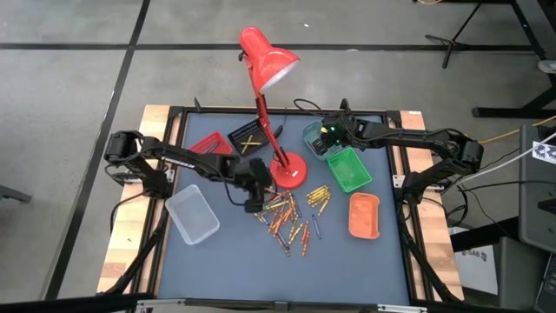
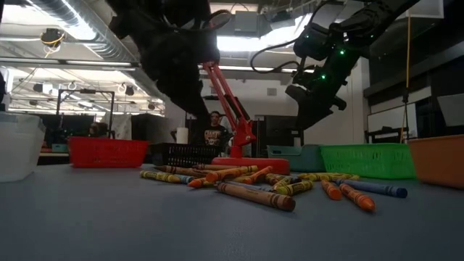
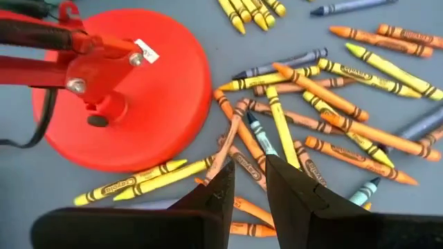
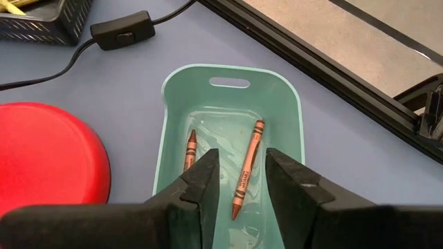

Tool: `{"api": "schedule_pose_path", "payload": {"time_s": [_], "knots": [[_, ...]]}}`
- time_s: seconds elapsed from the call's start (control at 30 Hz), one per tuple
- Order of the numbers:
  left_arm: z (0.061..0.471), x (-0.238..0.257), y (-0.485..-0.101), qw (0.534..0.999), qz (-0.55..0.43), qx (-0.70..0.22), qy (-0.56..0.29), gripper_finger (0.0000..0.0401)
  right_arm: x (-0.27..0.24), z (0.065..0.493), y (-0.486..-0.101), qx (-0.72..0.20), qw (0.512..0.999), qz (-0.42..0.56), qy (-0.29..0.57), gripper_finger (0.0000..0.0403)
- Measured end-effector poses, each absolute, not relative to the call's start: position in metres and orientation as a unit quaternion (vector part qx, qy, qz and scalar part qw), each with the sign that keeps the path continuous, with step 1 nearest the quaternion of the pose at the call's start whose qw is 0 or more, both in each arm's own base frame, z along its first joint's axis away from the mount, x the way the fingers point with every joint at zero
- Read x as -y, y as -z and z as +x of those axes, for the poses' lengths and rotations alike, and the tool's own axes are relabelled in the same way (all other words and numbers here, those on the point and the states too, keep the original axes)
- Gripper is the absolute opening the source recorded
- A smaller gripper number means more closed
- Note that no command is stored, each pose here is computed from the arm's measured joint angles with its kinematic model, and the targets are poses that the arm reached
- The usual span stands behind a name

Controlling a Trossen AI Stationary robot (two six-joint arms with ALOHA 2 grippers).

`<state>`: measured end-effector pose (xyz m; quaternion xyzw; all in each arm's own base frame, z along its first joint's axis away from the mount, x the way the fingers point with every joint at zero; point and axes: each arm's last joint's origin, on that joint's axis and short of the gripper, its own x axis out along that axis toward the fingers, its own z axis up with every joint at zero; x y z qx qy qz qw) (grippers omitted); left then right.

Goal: Sort crayons
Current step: Put the brown crayon into the top right blue bin

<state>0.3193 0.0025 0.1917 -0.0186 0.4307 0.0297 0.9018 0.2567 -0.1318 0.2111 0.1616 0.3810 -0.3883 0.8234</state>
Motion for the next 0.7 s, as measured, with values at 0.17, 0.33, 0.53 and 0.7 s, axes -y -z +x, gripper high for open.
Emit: {"api": "schedule_pose_path", "payload": {"time_s": [0.17, 0.33, 0.53, 0.7], "knots": [[0.314, -0.004, -0.179, 0.905, -0.011, -0.424, -0.034, 0.0067, 0.132, 0.257, -0.211, -0.381, 0.823, 0.162, 0.388, 0.0115], [0.309, -0.01, -0.17, 0.907, -0.013, -0.418, -0.043, 0.0066, 0.132, 0.257, -0.211, -0.381, 0.824, 0.162, 0.388, 0.0115], [0.305, -0.016, -0.16, 0.917, -0.018, -0.395, -0.052, 0.0066, 0.132, 0.257, -0.211, -0.38, 0.824, 0.162, 0.388, 0.0115], [0.303, -0.019, -0.156, 0.931, -0.02, -0.36, -0.058, 0.0066, 0.132, 0.257, -0.211, -0.38, 0.824, 0.162, 0.388, 0.0115]]}}
